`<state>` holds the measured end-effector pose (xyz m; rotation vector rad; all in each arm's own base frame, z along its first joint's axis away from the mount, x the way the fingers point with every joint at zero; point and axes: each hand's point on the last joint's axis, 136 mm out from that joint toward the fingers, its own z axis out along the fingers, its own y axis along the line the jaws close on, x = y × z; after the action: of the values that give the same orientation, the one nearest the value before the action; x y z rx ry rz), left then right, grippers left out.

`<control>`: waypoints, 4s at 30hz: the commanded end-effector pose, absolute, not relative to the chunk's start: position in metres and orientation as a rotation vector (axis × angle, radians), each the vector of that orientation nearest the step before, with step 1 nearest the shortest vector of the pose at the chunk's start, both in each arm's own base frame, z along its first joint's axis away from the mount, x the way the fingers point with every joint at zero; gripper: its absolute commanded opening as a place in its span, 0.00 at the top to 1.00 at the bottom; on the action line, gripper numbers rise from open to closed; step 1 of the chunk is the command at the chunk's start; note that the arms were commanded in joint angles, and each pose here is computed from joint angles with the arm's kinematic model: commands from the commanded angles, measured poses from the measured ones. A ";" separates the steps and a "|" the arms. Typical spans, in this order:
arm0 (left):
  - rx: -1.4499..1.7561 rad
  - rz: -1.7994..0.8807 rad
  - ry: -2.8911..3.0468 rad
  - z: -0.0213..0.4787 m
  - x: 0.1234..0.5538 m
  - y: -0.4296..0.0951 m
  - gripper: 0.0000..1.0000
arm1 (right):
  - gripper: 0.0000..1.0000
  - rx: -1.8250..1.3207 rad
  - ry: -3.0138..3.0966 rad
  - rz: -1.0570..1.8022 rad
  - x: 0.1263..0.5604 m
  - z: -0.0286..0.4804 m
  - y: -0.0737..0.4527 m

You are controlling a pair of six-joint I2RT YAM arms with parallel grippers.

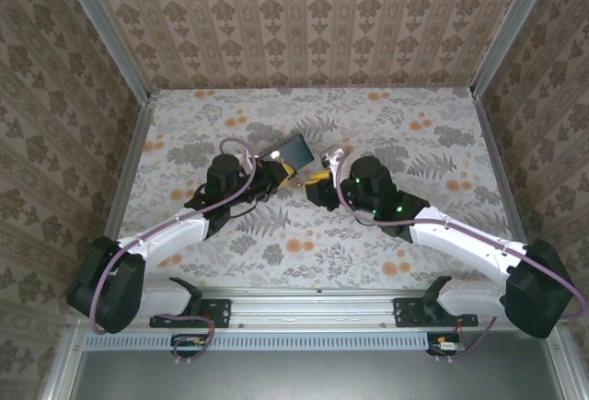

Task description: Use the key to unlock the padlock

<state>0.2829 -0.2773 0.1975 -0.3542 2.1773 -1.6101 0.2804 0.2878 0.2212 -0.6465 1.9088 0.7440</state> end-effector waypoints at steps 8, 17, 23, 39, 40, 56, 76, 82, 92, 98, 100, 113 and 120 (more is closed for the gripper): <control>-0.225 -1.669 2.038 0.243 0.280 -0.282 1.00 | 0.62 -0.997 1.493 0.284 0.294 0.225 0.303; -0.219 -1.677 2.035 0.244 0.280 -0.283 1.00 | 0.58 -1.090 1.442 0.160 0.300 0.208 0.311; -0.219 -1.685 2.027 0.246 0.281 -0.282 1.00 | 0.64 -1.130 1.431 0.122 0.302 0.202 0.315; -0.222 -1.703 2.017 0.248 0.279 -0.282 1.00 | 0.73 -1.141 1.448 0.060 0.309 0.192 0.318; -0.219 -1.703 2.015 0.249 0.279 -0.282 1.00 | 0.74 -1.140 1.450 0.050 0.310 0.191 0.318; -0.216 -1.703 2.017 0.250 0.281 -0.284 1.00 | 0.79 -1.048 1.427 0.060 0.311 0.215 0.316; -0.258 -1.659 2.005 0.240 0.280 -0.287 1.00 | 1.00 -0.429 1.677 0.693 0.304 0.249 0.323; -0.242 -1.653 2.008 0.239 0.277 -0.289 1.00 | 1.00 -0.203 1.732 0.972 0.299 0.254 0.329; -0.244 -1.607 2.008 0.233 0.275 -0.274 1.00 | 1.00 0.094 1.787 1.439 0.291 0.262 0.330; -0.175 -1.558 2.015 0.238 0.274 -0.259 1.00 | 0.98 0.215 1.869 1.606 0.284 0.246 0.318; -0.155 -1.542 2.026 0.237 0.273 -0.257 1.00 | 0.84 0.207 1.924 1.598 0.280 0.240 0.317; 0.296 -1.662 1.968 0.241 0.254 -0.277 1.00 | 0.56 -0.168 2.075 0.908 0.255 0.213 0.237; 0.456 -1.727 1.881 0.245 0.247 -0.290 1.00 | 0.52 -0.137 2.032 1.040 0.264 0.201 0.257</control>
<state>0.2548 -0.2809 0.1959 0.1939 2.1342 -1.6843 0.2584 0.2524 0.2058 -0.1426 2.0528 1.0230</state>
